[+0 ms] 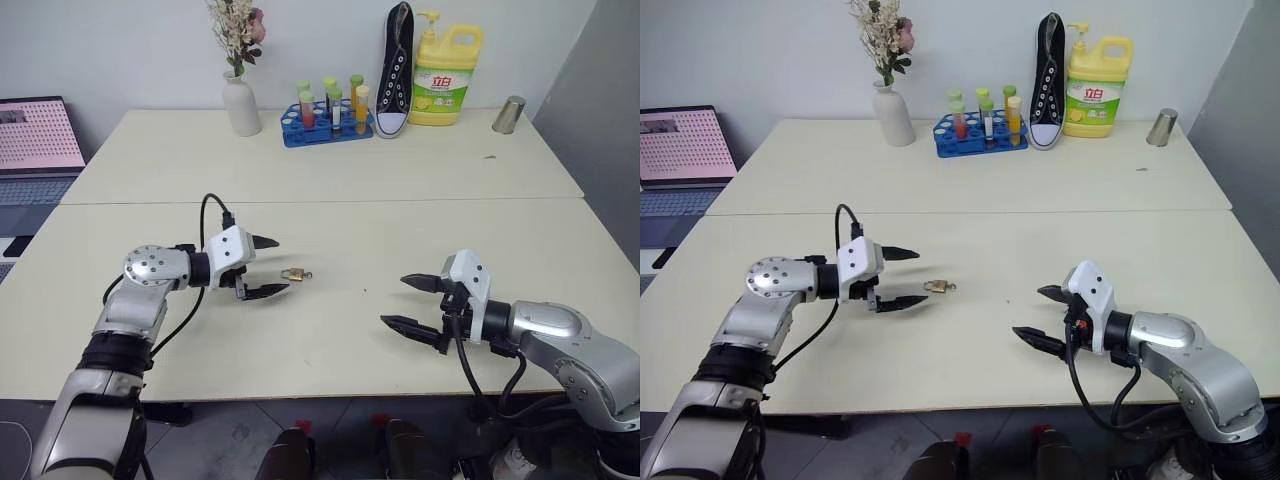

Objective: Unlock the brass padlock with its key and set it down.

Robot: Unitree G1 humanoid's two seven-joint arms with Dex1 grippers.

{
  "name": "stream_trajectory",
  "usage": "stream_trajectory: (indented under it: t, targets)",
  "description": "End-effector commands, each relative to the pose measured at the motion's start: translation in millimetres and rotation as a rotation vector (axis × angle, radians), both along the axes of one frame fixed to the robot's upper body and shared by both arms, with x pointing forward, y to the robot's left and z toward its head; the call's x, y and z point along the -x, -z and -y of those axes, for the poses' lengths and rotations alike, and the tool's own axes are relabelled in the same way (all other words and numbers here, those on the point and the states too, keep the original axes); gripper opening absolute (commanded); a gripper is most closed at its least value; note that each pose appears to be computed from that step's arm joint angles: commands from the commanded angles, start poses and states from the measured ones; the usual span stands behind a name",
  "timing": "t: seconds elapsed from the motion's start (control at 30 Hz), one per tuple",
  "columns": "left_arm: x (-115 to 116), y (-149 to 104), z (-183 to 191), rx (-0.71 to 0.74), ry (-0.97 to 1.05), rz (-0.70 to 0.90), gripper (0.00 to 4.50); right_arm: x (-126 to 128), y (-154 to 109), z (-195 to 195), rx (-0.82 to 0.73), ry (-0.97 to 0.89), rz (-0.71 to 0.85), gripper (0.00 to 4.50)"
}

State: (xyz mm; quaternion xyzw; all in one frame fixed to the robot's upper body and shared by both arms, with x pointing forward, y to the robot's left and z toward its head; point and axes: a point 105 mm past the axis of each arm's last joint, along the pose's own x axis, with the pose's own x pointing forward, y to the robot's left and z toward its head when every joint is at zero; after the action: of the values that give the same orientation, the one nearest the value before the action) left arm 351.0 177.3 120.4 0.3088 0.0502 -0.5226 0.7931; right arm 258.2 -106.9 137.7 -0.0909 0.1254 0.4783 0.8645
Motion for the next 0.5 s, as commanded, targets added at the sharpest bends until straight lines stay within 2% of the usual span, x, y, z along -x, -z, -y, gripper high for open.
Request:
stream_trajectory:
  t: [0.03,0.23,0.5]
  targets:
    - [-7,3,6,-0.028,0.048,0.000,4.50,5,-4,-5,0.025,0.012,0.003,4.45]
    - [-19,10,9,-0.027,0.040,-0.037,4.50,7,-3,-5,0.030,0.032,-0.018,4.45]
    - [-26,33,18,-0.076,0.045,-0.187,4.50,13,-7,-4,0.009,0.040,-0.038,4.45]
